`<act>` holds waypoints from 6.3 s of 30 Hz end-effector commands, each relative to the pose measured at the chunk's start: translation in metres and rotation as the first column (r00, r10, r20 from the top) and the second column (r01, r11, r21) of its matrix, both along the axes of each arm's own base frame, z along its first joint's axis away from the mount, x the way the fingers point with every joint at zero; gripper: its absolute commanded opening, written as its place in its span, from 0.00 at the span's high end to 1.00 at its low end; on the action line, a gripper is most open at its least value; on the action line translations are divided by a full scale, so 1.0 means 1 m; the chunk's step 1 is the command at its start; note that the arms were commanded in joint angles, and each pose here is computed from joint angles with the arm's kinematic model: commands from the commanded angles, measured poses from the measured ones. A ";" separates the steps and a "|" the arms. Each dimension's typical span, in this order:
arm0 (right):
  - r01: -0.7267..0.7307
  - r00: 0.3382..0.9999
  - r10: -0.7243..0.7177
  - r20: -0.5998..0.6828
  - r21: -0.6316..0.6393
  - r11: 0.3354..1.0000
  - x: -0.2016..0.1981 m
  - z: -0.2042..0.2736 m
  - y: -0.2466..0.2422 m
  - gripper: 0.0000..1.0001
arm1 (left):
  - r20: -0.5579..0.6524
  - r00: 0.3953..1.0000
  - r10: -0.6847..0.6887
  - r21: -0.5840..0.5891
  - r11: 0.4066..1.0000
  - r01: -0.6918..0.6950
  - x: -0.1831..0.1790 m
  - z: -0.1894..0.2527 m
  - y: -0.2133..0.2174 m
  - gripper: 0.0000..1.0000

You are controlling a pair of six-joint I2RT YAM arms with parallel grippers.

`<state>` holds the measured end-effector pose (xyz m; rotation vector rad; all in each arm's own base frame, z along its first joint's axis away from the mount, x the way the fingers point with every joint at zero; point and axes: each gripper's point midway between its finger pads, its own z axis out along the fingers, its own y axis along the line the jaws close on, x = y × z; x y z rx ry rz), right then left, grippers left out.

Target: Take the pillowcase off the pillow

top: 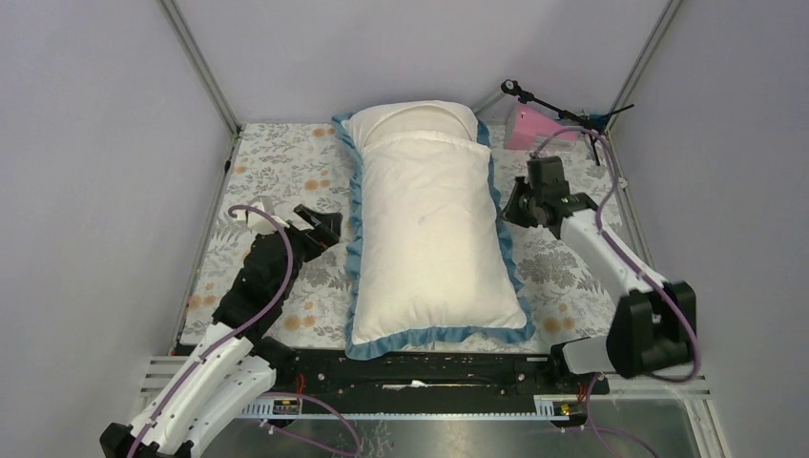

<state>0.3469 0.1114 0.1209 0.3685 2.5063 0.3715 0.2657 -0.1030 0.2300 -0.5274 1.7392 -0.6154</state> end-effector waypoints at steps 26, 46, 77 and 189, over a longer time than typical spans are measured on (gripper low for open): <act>-0.477 0.858 0.477 0.191 -0.048 0.878 -0.125 -0.019 0.150 0.24 | -0.255 0.956 0.146 0.055 0.989 -0.137 -0.009 -0.012 0.021 0.01; -0.353 0.845 0.374 0.382 -0.126 0.927 -0.003 0.096 0.123 0.04 | -0.427 0.904 0.007 -0.106 0.993 -0.058 -0.031 -0.055 -0.011 0.01; -0.572 0.811 0.560 0.169 0.030 0.819 -0.082 0.027 0.162 0.16 | -0.053 0.989 -0.137 -0.041 0.990 0.135 0.135 -0.061 -0.076 0.01; 0.050 0.955 -0.014 0.297 -0.115 0.992 -0.130 -0.001 0.014 1.00 | -0.508 0.827 -0.241 0.301 0.850 0.432 0.095 -0.121 -0.120 0.75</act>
